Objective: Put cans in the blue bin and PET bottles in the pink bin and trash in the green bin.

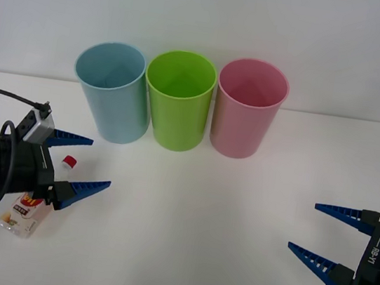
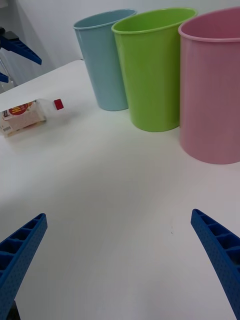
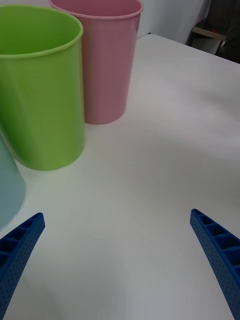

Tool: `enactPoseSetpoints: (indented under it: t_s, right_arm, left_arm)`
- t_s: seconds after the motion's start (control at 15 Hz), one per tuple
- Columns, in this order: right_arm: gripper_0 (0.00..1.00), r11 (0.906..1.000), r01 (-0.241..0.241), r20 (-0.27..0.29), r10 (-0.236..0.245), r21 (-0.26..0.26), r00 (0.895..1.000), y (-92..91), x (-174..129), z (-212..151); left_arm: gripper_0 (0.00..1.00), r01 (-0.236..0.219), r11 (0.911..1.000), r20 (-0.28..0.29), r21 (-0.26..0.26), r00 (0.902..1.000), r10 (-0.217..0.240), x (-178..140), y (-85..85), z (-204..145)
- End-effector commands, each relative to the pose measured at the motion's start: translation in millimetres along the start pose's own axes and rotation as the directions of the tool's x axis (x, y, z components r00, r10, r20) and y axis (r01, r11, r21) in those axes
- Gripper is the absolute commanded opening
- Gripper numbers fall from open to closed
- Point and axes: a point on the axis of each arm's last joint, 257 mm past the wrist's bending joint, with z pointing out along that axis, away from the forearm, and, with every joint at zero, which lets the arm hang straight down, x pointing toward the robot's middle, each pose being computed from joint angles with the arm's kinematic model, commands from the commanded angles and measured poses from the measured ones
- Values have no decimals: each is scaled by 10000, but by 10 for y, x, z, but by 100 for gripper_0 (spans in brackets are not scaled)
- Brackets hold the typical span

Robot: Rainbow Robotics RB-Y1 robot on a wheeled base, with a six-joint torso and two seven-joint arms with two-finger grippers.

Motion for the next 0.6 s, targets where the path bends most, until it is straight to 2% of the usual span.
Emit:
enactPoseSetpoints:
  t_s: [0.07,0.13,0.2,0.4,0.47,0.53,0.6]
  right_arm:
    - [100,10000,0,0,0,0,10000,0,0,0]
    - [100,10000,0,0,0,0,10000,0,0,0]
    - [100,10000,0,0,0,0,10000,0,0,0]
    - [100,10000,0,0,0,0,10000,0,0,0]
    - [100,10000,0,0,0,0,10000,0,0,0]
    - [100,10000,0,0,0,0,10000,0,0,0]
    - [100,10000,0,0,0,0,10000,0,0,0]
  left_arm:
    - [100,-65,9994,-391,-332,9992,52,127,46,-14]
    - [100,147,9986,-398,-517,9991,-168,146,82,-20]
    - [98,676,9959,-459,-608,9965,-704,164,85,-29]
    - [97,1040,9868,-683,-1244,9912,-1131,125,147,-128]
    - [97,1263,9798,-697,-1550,9879,-1383,71,153,-181]
    - [98,1075,9770,-817,-1840,9889,-1242,30,192,-237]
    - [97,560,9716,-1216,-2299,9889,-857,-3,304,-348]
